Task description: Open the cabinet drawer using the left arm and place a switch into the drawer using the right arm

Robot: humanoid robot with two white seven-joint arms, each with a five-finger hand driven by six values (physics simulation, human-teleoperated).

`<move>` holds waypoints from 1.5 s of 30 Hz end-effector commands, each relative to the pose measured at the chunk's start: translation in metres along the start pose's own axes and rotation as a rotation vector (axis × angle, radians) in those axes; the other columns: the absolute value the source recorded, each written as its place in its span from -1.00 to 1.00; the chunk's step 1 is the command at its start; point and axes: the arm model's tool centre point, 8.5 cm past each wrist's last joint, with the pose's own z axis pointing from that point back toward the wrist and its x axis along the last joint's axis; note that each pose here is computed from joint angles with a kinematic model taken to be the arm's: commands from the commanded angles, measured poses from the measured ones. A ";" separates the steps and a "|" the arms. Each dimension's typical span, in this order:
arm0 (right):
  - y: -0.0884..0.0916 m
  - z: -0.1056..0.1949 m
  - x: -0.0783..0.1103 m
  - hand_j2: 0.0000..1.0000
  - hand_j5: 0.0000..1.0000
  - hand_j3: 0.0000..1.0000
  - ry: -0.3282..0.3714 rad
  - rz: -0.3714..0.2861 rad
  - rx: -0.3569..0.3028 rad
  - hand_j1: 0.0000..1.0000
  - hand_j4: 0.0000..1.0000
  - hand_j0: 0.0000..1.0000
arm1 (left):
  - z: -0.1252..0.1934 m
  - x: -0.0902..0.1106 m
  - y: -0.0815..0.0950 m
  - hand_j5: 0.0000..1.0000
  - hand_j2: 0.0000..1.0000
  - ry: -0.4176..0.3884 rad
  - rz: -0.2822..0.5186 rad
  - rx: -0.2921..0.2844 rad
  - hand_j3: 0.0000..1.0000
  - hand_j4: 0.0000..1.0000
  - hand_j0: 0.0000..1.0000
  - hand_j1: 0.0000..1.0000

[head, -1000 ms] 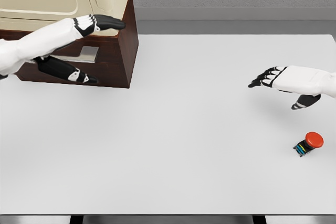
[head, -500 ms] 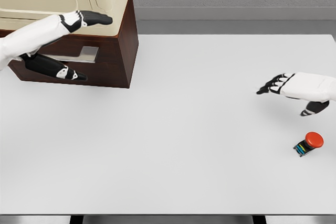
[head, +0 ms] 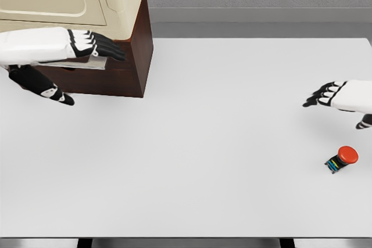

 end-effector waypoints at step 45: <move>0.060 0.011 0.014 1.00 1.00 1.00 -0.085 -0.161 0.112 1.00 1.00 1.00 | 0.035 -0.053 -0.015 1.00 1.00 0.440 0.262 -0.027 1.00 1.00 1.00 1.00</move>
